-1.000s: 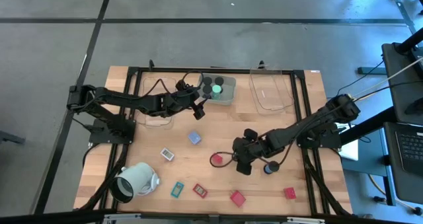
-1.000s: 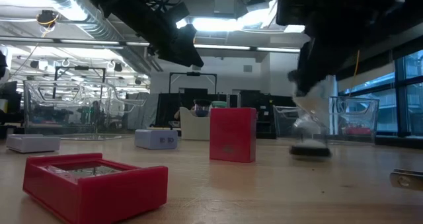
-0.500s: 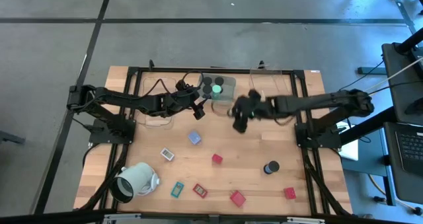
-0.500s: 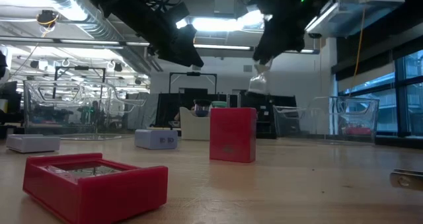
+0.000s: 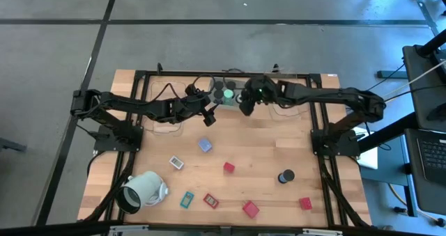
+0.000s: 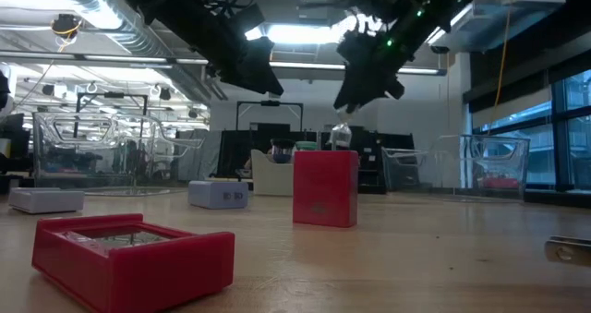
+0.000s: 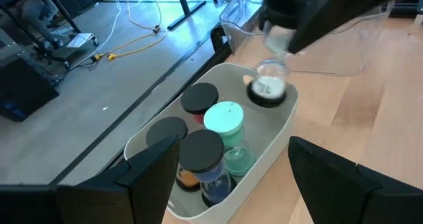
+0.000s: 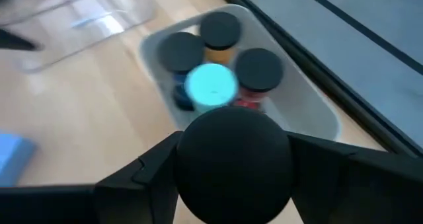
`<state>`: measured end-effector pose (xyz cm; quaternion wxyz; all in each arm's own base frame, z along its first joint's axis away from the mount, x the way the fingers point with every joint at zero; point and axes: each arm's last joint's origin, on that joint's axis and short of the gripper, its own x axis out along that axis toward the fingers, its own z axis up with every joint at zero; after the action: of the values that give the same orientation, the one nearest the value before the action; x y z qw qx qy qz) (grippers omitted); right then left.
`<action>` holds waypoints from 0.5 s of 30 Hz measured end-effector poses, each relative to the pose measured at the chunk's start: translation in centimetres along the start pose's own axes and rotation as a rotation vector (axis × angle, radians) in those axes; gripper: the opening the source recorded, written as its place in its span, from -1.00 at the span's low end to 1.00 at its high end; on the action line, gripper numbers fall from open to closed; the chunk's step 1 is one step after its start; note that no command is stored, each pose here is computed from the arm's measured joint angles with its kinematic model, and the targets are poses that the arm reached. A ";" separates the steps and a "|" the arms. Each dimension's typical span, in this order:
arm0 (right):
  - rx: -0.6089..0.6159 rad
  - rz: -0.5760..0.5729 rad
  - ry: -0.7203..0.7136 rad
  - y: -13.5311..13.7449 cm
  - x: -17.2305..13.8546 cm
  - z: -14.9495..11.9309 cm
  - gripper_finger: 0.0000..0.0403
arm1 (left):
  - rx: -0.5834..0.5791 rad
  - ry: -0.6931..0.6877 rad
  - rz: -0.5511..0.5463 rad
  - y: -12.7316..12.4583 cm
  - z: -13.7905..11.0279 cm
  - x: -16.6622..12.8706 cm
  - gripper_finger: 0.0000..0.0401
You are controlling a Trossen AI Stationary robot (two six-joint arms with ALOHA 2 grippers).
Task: Pick & Place Office items
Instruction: Put the white hourglass timer into the gray bin
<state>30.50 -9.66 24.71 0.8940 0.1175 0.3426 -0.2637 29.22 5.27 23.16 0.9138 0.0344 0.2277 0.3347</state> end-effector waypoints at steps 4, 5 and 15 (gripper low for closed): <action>0.015 -0.020 -0.003 -0.4 1.6 0.0 0.05 | -0.001 -0.001 0.001 0.0 0.0 0.0 0.39; 0.015 -0.024 0.010 -0.5 2.0 -0.2 0.05 | -0.007 -0.001 0.001 0.0 0.0 0.0 0.39; 0.055 -0.088 0.062 -2.6 6.4 -1.3 0.06 | -0.005 -0.003 0.012 0.0 0.0 0.0 0.39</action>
<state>32.32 -13.82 19.39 0.8670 0.1347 0.3675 -0.3084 29.21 5.30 23.20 0.9122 0.0339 0.2252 0.3407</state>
